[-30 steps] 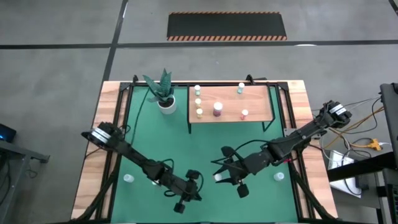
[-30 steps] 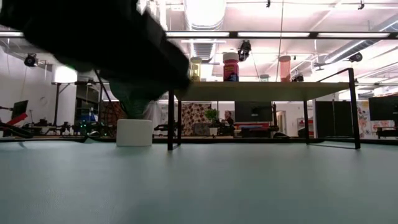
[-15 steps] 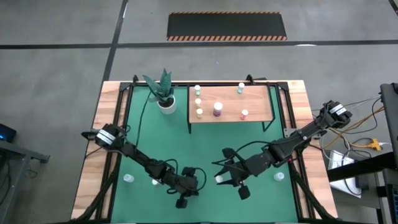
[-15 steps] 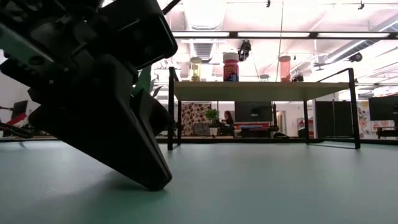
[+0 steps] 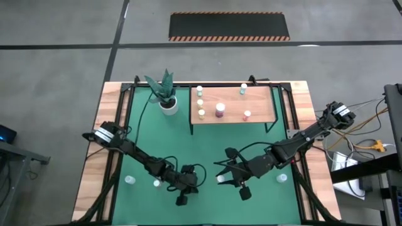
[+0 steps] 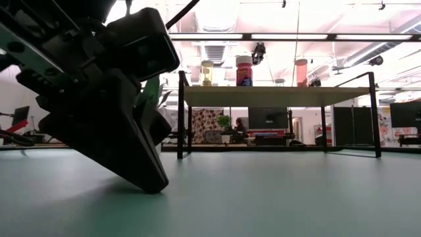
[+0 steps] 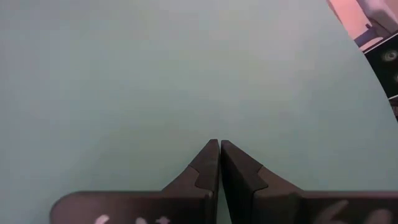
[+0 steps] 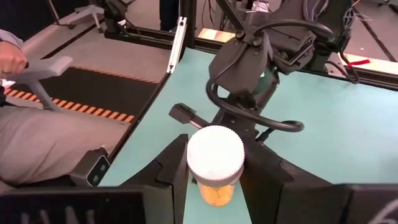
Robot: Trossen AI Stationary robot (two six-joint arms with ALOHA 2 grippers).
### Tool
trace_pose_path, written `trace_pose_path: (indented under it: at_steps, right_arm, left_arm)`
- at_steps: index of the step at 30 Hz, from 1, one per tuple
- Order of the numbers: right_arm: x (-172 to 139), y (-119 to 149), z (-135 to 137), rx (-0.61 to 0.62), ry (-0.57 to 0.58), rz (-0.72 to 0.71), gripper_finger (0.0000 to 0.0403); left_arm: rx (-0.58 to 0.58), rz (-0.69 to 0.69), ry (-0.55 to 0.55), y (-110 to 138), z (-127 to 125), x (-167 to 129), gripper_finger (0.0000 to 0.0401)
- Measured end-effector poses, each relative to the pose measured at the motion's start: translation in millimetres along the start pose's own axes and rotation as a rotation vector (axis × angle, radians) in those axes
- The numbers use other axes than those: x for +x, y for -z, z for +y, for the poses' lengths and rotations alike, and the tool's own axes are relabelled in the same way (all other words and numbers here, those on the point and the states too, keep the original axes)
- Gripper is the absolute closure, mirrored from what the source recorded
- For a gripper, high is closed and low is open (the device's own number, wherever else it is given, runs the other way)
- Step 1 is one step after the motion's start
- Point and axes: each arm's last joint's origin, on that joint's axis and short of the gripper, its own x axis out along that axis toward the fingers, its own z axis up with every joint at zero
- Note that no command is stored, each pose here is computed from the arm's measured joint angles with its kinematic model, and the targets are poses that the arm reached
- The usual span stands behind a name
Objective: Pick and place medicine bottles onto shelf by color
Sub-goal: Put the orange pill bottle on the shelf
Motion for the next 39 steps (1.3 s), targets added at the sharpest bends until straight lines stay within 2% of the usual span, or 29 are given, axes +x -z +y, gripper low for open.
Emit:
trace_pose_path:
  at_steps: [9, 15, 18, 25, 28, 33, 39]
  right_arm:
    - [-1.6, -7.8, 0.1, 0.007, -0.001, -0.041, 0.0296]
    - [-9.2, -18.7, -0.9, 0.004, -0.002, -0.079, 0.0296]
    - [-17.2, -28.4, -2.0, 0.003, -0.003, -0.112, 0.0296]
    - [-32.9, -39.7, -4.3, -0.015, -0.003, -0.158, 0.0296]
    - [-36.0, -40.0, -4.0, -0.015, -0.001, -0.159, 0.0296]
    - [-37.1, -35.7, 1.5, -0.012, -0.019, -0.139, 0.0296]
    - [-35.9, -27.2, 15.8, -0.017, -0.062, -0.113, 0.0296]
  left_arm:
    - [-0.016, 0.016, 0.013, 9.3, 17.8, -3.3, 0.0401]
    - [0.059, -0.11, 0.074, 6.0, 17.9, -21.2, 0.0401]
    - [0.087, -0.121, 0.065, 4.4, 18.1, -34.7, 0.0401]
    - [0.178, -0.3, 0.111, -28.8, 1.3, -68.0, 0.0401]
    - [0.192, -0.34, 0.134, -41.6, -9.9, -72.0, 0.0401]
    - [0.203, -0.328, 0.171, -45.8, -28.5, -59.9, 0.0401]
    - [0.153, -0.265, 0.198, -40.9, -47.0, -19.5, 0.0401]
